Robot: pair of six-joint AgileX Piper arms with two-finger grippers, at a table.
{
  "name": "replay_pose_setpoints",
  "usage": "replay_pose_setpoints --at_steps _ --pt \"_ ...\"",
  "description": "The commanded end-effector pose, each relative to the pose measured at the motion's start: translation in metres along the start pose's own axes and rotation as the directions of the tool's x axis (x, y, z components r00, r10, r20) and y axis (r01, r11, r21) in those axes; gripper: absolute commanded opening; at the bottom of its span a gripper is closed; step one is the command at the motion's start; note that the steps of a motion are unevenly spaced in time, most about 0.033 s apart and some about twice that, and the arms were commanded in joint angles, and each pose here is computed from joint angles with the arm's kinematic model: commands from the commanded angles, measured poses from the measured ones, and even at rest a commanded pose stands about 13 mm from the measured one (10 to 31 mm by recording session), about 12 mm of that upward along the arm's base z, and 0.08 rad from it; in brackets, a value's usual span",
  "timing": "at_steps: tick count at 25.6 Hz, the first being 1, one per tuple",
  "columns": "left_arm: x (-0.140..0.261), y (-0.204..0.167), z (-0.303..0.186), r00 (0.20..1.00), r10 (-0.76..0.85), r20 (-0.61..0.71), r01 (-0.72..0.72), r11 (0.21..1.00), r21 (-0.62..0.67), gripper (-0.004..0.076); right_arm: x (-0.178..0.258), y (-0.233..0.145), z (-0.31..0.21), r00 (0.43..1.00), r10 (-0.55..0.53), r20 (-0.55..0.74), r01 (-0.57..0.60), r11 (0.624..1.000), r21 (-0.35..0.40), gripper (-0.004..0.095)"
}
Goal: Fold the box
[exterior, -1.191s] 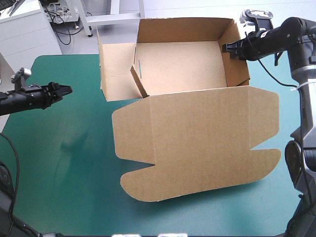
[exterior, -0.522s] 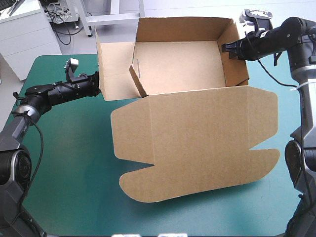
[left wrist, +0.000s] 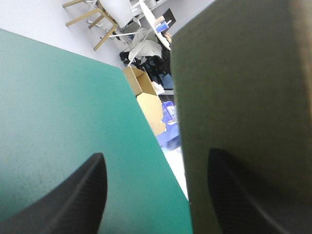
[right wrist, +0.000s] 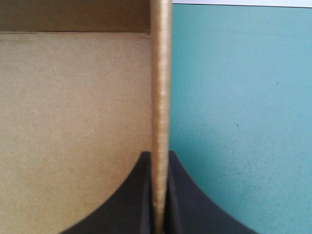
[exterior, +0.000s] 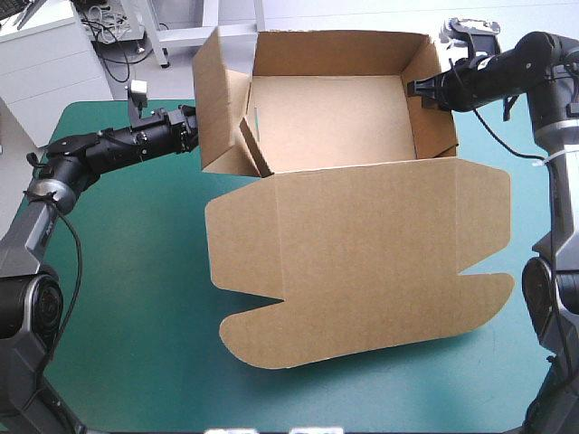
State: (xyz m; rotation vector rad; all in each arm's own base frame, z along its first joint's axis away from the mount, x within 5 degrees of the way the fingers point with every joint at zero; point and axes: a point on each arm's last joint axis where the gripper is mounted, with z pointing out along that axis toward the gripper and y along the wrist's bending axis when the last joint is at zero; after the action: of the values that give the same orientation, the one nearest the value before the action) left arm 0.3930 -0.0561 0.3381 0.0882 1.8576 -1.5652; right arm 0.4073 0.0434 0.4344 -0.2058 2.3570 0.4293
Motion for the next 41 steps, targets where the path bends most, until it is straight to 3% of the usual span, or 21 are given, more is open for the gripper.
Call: replay_pose_setpoints --at_steps 1,10,12,16,21,28,32,41 --pt "-0.015 -0.074 0.003 0.998 0.071 0.001 -0.069 0.965 0.252 0.0431 -0.008 0.013 -0.036 0.995 -0.003 0.103 0.006 1.000 -0.028 -0.0022" --pt "-0.023 -0.119 0.014 0.985 0.162 -0.055 -0.142 0.954 0.263 0.0437 -0.008 0.013 -0.036 0.994 -0.003 0.105 0.006 1.000 -0.028 -0.0022" --pt "-0.023 -0.126 0.016 0.984 0.166 -0.066 -0.143 0.953 0.267 0.0475 -0.008 0.013 -0.036 0.994 -0.001 0.105 0.004 1.000 -0.028 -0.0021" --pt "-0.021 -0.134 0.024 0.961 0.230 -0.150 -0.216 0.971 0.106 0.0482 -0.008 0.013 -0.036 0.994 0.014 0.109 -0.010 1.000 -0.029 -0.0021" --pt "-0.017 -0.154 0.035 0.932 0.296 -0.208 -0.303 0.953 -0.002 0.0482 -0.009 0.018 -0.033 0.993 0.015 0.114 -0.014 1.000 -0.014 -0.0021" --pt "-0.010 -0.170 0.046 0.884 0.364 -0.292 -0.432 0.876 -0.214 0.0482 -0.009 0.031 -0.028 0.993 0.005 0.122 -0.006 1.000 0.013 -0.0019" --pt "-0.008 -0.169 0.049 0.886 0.347 -0.307 -0.435 0.851 -0.295 0.0482 -0.009 0.041 -0.026 0.992 0.001 0.125 0.000 1.000 -0.001 -0.0019" --pt "0.003 -0.154 0.061 0.882 0.250 -0.399 -0.415 0.814 -0.406 0.0480 -0.007 0.060 -0.019 0.992 -0.025 0.127 0.018 0.998 0.058 -0.0017"
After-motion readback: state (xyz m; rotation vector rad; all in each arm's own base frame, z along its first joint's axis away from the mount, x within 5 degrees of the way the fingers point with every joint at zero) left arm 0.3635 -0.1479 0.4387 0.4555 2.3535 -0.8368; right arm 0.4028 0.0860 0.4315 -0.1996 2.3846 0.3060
